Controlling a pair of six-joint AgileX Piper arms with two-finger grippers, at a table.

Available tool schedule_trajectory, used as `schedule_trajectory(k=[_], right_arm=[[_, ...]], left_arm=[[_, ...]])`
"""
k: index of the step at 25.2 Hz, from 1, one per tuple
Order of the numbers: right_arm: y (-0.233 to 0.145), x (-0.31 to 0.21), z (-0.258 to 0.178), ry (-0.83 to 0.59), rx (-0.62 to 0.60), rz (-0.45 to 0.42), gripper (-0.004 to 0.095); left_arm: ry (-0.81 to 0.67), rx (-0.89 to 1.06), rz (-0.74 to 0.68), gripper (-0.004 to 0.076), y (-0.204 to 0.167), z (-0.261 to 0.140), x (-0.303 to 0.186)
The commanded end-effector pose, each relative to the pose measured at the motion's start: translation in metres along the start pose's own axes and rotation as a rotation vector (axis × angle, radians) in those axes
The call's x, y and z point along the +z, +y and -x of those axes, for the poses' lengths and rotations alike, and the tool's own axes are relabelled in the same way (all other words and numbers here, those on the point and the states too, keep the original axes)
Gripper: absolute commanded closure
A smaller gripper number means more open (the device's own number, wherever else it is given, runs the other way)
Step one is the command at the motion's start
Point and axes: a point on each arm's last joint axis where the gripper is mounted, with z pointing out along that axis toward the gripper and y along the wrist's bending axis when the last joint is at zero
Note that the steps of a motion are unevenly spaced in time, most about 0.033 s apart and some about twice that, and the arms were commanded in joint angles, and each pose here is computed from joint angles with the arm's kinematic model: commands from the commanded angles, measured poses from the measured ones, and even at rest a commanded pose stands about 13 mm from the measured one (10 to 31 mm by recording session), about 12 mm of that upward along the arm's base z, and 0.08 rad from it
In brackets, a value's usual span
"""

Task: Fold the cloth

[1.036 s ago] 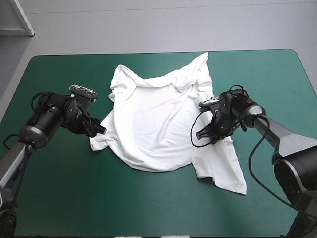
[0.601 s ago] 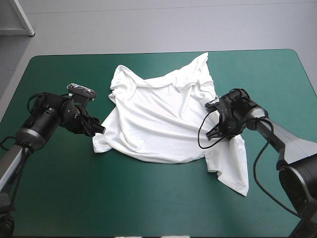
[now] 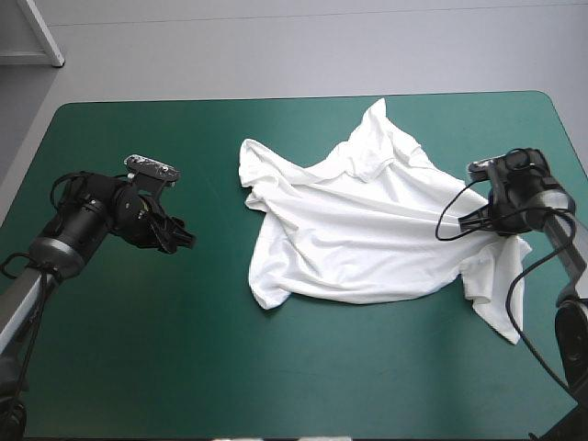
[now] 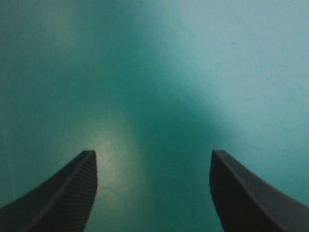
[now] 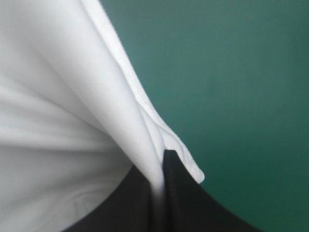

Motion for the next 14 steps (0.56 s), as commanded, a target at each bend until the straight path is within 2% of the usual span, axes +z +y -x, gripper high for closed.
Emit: schedule_trajectory(k=[1, 3, 6, 8, 9, 12, 14], right_arm=[[-0.053, -0.02, 0.008, -0.139, 0.115, -0.078, 0.0925], [-0.074, -0.025, 0.014, -0.18, 0.176, -0.087, 0.0925], [-0.079, -0.034, 0.024, -0.224, 0.193, -0.079, 0.0922], [-0.078, -0.039, 0.03, -0.247, 0.197, -0.045, 0.0902], [-0.077, -0.043, 0.033, -0.266, 0.198, -0.019, 0.0861], [-0.079, -0.052, 0.038, -0.301, 0.205, -0.01, 0.0607], [-0.08, -0.055, 0.038, -0.294, 0.204, -0.009, 0.0371]], left_arm=[[-0.095, -0.031, -0.009, 0.0241, 0.001, 0.005, -0.02], [-0.105, -0.038, -0.036, 0.0241, -0.001, 0.006, -0.021], [-0.11, -0.041, -0.04, 0.0241, -0.002, 0.007, -0.021], [-0.114, -0.041, -0.039, 0.0241, -0.002, 0.007, -0.021], [-0.114, -0.041, -0.039, 0.0241, -0.002, 0.007, -0.021], [-0.105, -0.039, -0.04, 0.0241, -0.002, 0.006, -0.021], [-0.104, -0.037, -0.04, 0.0241, -0.002, 0.006, -0.021]])
